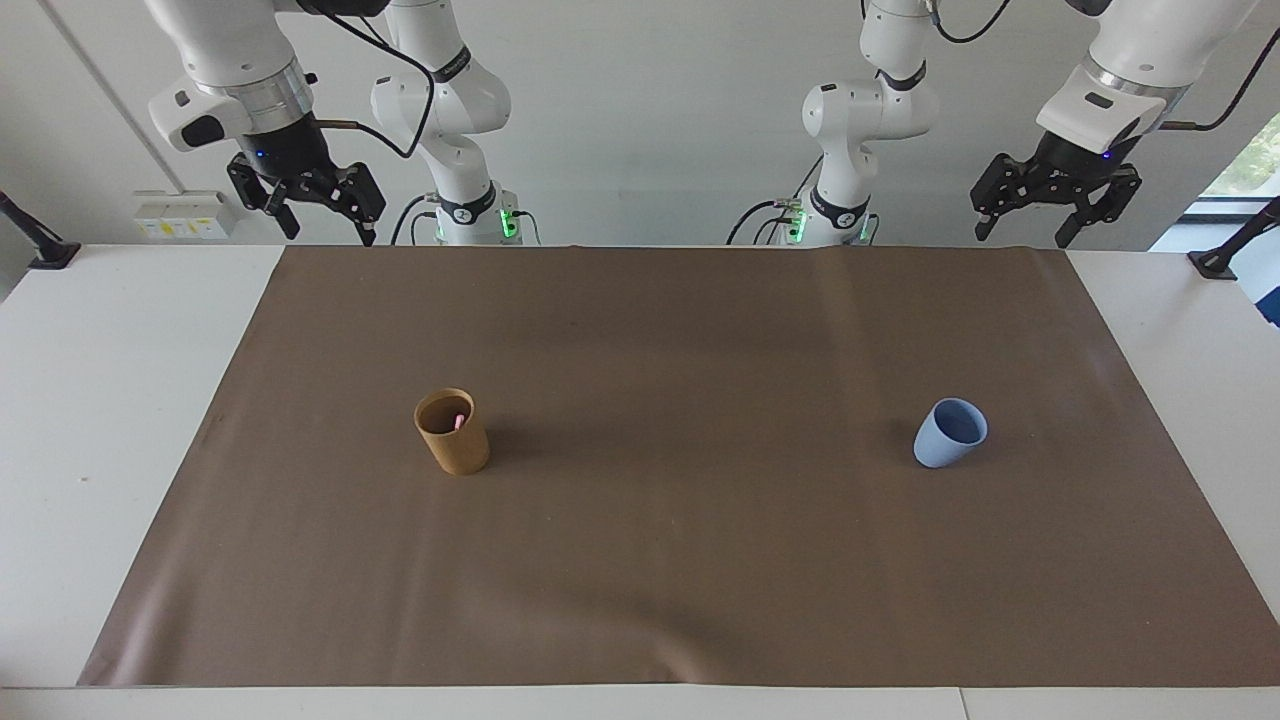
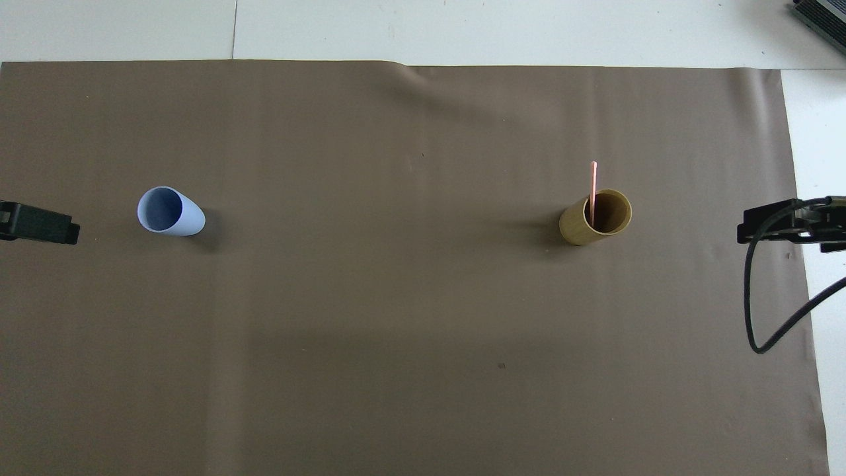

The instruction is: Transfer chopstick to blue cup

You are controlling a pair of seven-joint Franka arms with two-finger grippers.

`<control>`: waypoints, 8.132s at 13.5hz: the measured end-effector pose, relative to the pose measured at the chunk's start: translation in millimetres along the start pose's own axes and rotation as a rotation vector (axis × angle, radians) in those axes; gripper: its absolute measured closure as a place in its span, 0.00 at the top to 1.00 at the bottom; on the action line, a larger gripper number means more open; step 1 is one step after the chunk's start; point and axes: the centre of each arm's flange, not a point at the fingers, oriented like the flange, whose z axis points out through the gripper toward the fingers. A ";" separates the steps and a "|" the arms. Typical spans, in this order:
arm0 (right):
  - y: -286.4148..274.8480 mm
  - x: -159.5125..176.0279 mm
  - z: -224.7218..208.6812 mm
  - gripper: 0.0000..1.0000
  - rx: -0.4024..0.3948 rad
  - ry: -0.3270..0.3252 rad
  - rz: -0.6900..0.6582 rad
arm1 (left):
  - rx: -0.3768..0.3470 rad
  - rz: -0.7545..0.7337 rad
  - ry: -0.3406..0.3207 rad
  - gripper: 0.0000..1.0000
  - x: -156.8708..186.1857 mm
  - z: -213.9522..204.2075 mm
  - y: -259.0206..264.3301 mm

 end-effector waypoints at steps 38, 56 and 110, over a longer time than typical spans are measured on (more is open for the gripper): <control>1.0 -1.8 6.1 1.00 0.000 -0.002 0.001 | 0.001 -0.011 0.007 1.00 2.9 6.4 -6.3; 9.9 -1.3 8.6 1.00 -0.001 -0.009 0.018 | -0.002 -0.053 0.107 0.97 73.5 284.7 -72.3; -68.7 71.9 115.4 1.00 0.237 0.401 -0.660 | -0.024 0.010 0.087 1.00 19.4 25.8 40.2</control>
